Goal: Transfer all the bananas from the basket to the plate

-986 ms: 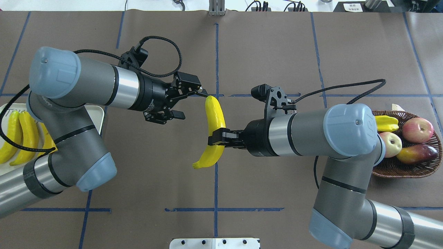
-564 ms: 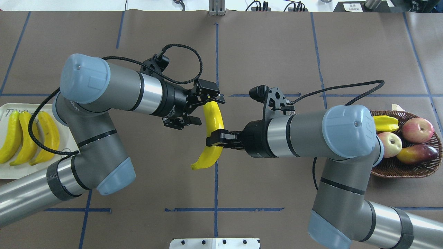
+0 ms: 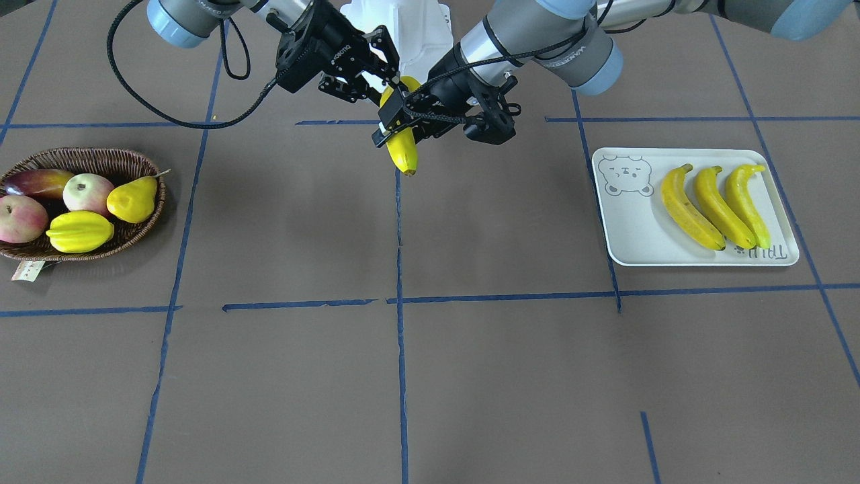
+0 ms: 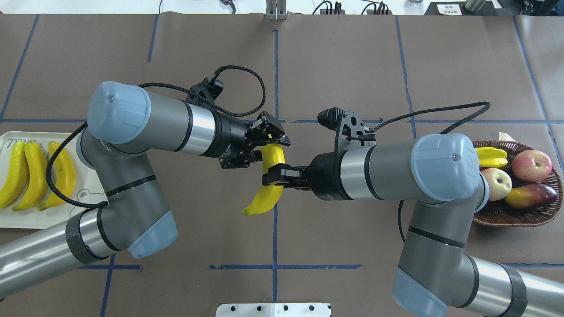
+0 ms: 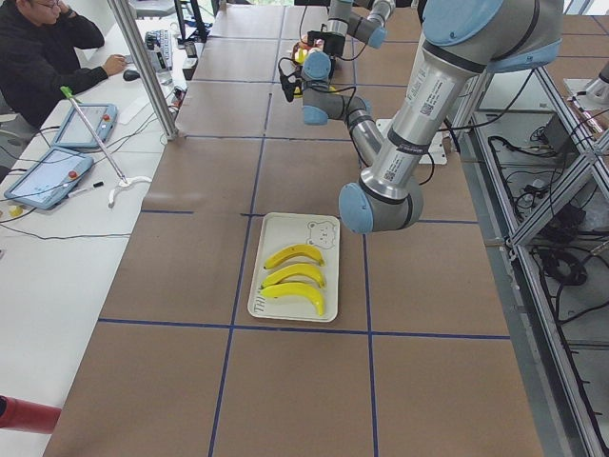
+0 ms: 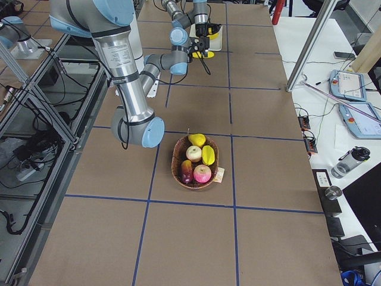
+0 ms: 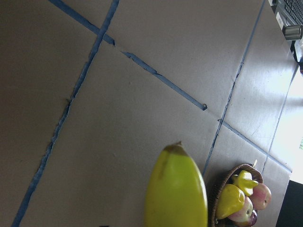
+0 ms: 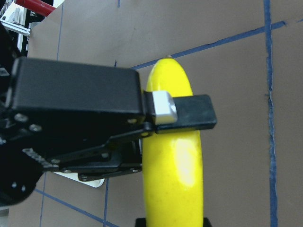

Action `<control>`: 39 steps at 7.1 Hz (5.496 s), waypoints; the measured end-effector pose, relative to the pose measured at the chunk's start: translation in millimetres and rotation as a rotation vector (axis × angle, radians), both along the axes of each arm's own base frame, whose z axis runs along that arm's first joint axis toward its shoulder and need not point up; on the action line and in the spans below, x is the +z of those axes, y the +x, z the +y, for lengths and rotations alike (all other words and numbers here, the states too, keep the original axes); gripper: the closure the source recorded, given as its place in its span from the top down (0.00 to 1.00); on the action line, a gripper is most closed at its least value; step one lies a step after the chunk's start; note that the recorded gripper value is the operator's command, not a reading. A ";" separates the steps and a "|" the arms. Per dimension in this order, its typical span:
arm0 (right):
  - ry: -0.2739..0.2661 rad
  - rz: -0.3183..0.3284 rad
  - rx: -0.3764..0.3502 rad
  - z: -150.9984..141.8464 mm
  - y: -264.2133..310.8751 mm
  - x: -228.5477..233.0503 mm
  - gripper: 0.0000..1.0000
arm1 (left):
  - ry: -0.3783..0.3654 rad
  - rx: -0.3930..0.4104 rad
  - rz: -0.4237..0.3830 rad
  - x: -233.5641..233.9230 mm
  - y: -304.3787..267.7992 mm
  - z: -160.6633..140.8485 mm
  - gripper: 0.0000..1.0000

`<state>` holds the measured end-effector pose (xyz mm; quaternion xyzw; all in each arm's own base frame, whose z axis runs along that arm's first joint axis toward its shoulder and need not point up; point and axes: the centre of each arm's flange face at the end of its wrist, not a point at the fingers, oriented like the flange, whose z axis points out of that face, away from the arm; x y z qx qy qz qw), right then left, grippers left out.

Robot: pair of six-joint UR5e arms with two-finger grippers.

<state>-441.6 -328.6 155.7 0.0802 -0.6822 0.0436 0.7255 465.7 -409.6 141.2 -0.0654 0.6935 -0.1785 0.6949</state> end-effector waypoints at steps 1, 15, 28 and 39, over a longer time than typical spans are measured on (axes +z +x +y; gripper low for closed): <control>0.000 -0.001 0.004 -0.1 0.4 -0.5 1.00 | 0.003 -0.002 -0.002 1.0 -1.0 -1.2 0.00; -0.061 0.071 0.114 -13.7 25.6 44.3 1.00 | -0.060 -0.036 -0.743 351.8 -176.8 -42.7 0.00; 0.113 0.643 -0.060 -139.7 241.6 141.7 1.00 | 0.292 0.153 -0.897 321.0 -309.2 -78.6 1.00; 0.009 0.638 -0.180 -120.4 522.6 484.1 1.00 | 0.264 0.327 -0.713 504.0 -519.4 -49.4 1.00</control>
